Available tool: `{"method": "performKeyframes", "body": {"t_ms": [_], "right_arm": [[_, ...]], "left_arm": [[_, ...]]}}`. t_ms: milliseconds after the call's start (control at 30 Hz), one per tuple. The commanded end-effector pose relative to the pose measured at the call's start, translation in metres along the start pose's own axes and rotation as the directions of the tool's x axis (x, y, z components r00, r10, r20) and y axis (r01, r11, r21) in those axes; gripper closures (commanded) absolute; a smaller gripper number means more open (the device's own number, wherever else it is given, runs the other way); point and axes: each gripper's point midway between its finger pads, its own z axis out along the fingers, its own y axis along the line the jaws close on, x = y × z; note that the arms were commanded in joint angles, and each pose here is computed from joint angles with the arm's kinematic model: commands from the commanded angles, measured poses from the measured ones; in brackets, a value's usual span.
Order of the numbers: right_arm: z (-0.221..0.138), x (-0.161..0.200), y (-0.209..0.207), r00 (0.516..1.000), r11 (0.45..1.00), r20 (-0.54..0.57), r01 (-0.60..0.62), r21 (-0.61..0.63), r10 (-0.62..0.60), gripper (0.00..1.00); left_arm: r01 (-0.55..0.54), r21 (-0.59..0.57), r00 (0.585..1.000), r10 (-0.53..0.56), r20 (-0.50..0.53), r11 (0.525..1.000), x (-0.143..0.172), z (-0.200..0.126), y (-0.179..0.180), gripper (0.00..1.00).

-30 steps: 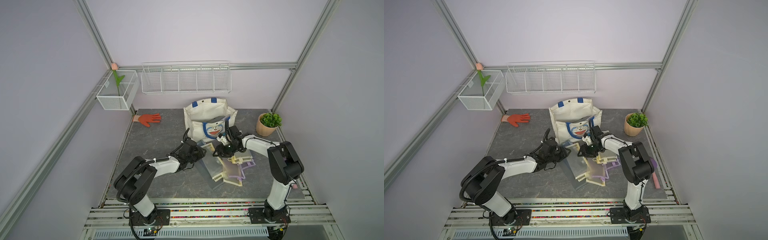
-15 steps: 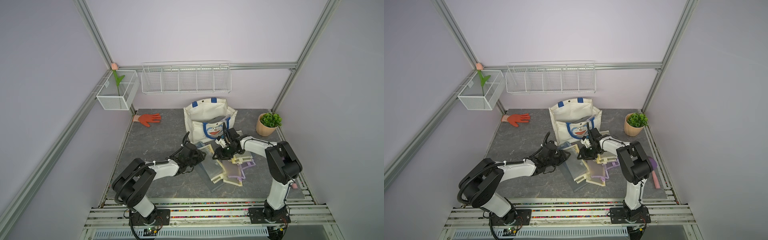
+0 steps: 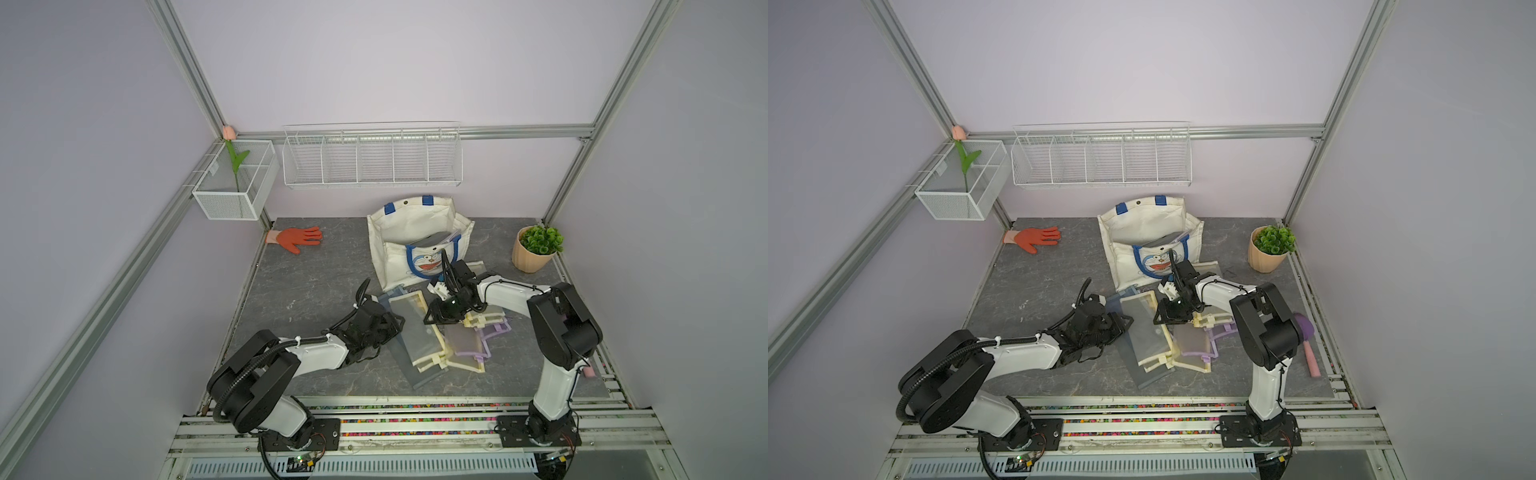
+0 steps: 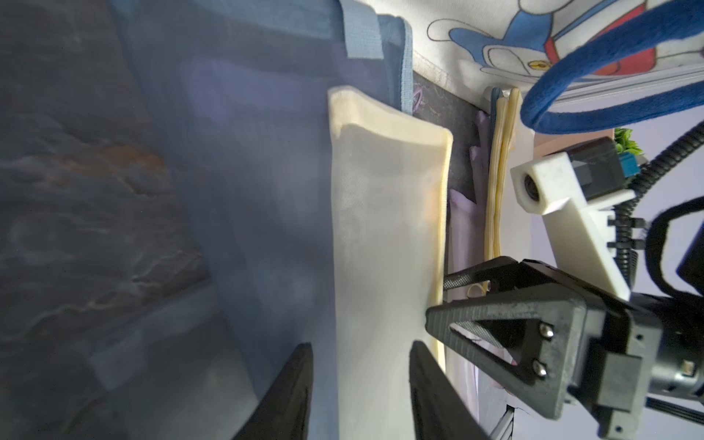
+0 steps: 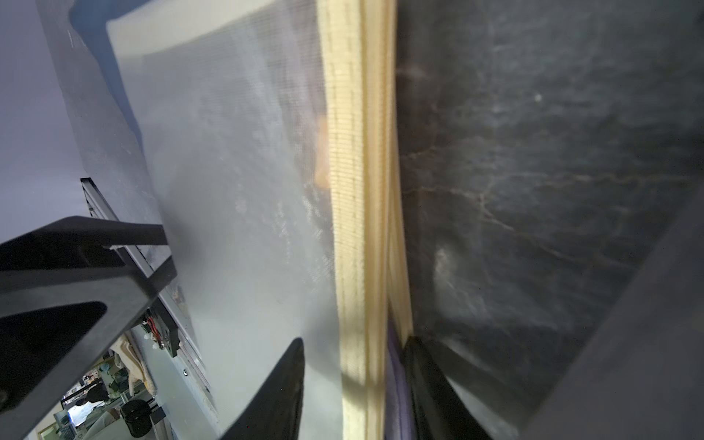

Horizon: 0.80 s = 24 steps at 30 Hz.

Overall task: Put the pencil pouch into the canvas bag
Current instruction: Pick up the pencil pouch, then place the pencil pouch in the canvas bag.

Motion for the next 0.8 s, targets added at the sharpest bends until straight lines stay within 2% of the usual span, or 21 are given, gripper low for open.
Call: {"method": "performKeyframes", "body": {"t_ms": [0,133,167,233,267,367,467,600,767], "right_arm": [[0.014,0.019,-0.01,0.998,0.999,-0.063,0.001,0.033,0.001,0.55],[0.016,0.021,-0.006,0.998,1.0,-0.067,0.01,0.03,-0.008,0.55],[0.016,0.022,-0.004,0.998,1.0,-0.068,0.013,0.028,-0.011,0.55],[0.013,0.021,-0.002,0.998,1.0,-0.065,0.016,0.024,-0.014,0.55],[0.01,0.02,0.0,0.998,1.0,-0.058,0.019,0.023,-0.017,0.55],[-0.008,0.016,0.013,0.999,0.999,-0.024,0.041,0.02,-0.041,0.47],[-0.035,0.014,0.03,0.997,0.997,0.023,0.079,0.019,-0.08,0.3],[-0.078,0.015,0.055,0.987,0.991,0.094,0.129,0.02,-0.13,0.14],[-0.124,0.019,0.075,0.97,0.986,0.177,0.162,0.047,-0.168,0.04]], "left_arm": [[-0.015,0.078,1.0,0.015,0.001,0.997,0.0,0.009,-0.025,0.59],[-0.024,0.138,1.0,0.025,-0.011,0.99,0.004,0.018,-0.04,0.68],[-0.022,0.153,1.0,0.024,-0.011,0.988,0.004,0.018,-0.042,0.74],[-0.017,0.188,1.0,0.018,-0.003,0.982,0.003,0.013,-0.048,0.95],[-0.017,0.199,1.0,0.016,0.004,0.98,0.002,0.009,-0.051,1.0],[-0.054,0.192,0.998,0.048,0.038,0.98,-0.004,-0.013,-0.057,1.0],[-0.186,0.127,0.982,0.179,0.068,0.974,-0.013,-0.045,-0.071,1.0],[-0.396,0.041,0.914,0.389,0.117,0.917,-0.033,-0.098,-0.101,1.0],[-0.602,-0.011,0.786,0.595,0.167,0.798,-0.056,-0.144,-0.147,1.0]]}}
